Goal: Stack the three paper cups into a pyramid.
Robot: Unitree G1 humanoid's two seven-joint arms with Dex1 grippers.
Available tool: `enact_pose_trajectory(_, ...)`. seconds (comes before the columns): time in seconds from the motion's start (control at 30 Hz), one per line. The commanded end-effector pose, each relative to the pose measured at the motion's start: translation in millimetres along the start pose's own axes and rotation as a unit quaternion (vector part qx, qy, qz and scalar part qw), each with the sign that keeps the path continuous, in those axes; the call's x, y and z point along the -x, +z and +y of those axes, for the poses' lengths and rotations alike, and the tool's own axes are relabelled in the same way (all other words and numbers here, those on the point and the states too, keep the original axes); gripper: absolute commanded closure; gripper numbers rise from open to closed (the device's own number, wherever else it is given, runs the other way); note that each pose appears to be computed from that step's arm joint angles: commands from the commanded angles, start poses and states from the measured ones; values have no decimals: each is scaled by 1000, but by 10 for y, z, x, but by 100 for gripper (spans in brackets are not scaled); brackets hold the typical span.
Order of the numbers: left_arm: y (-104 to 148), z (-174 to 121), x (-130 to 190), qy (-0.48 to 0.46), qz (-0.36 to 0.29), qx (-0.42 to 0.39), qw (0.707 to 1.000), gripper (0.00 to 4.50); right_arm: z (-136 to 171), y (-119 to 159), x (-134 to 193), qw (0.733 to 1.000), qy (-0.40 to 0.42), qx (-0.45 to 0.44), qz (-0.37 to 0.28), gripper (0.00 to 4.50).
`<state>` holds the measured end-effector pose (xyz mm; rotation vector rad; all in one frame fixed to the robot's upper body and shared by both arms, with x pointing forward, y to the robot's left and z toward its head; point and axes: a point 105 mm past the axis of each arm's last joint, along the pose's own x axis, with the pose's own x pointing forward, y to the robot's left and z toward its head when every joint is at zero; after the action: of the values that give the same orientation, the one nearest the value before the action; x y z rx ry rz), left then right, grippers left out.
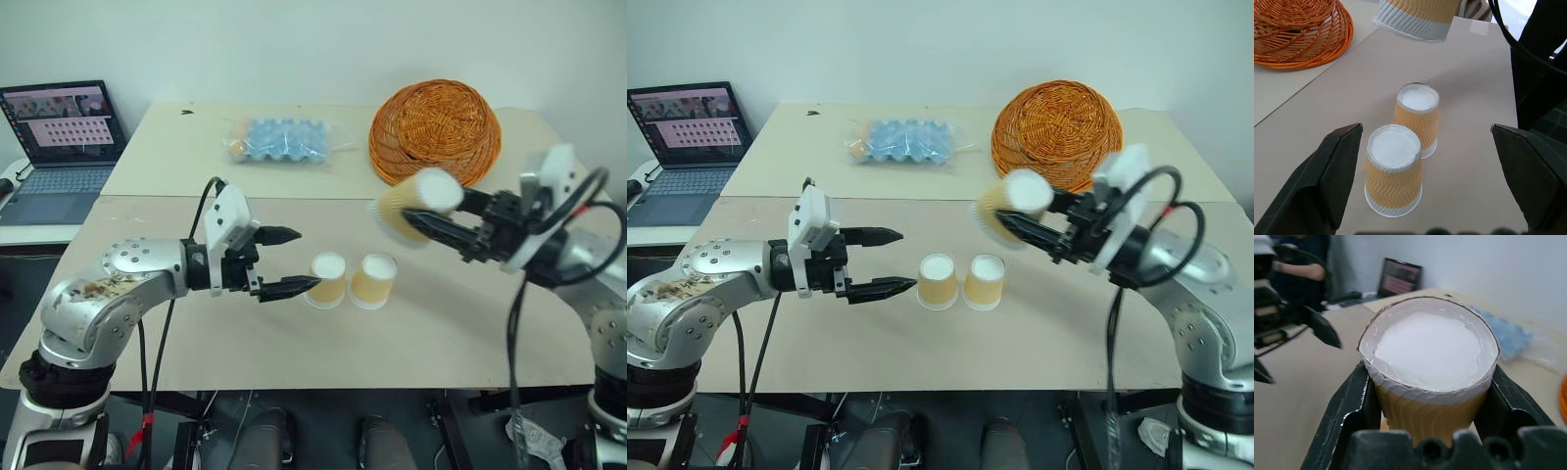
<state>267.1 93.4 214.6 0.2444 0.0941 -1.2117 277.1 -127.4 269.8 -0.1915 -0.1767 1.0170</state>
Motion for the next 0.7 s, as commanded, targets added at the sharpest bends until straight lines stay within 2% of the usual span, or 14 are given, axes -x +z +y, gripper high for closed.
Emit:
enact_pose_trajectory(0.03,75,-58,-4,-9,-9,-21,1000,0,98,-32,-154,998,65,0,23,227)
enact_pose_trajectory(0.2,87,-92,-5,-12,-11,-17,1000,0,95,-314,-230,989,130,-14,69,227)
enact_pose_trajectory(0.33,97,-104,13,-7,-8,-16,1000,0,29,-515,-206,986,138,-27,94,227)
enact_pose_trajectory(0.7,113,-108,48,9,-3,-11,1000,0,-37,-623,-294,985,133,-16,106,227)
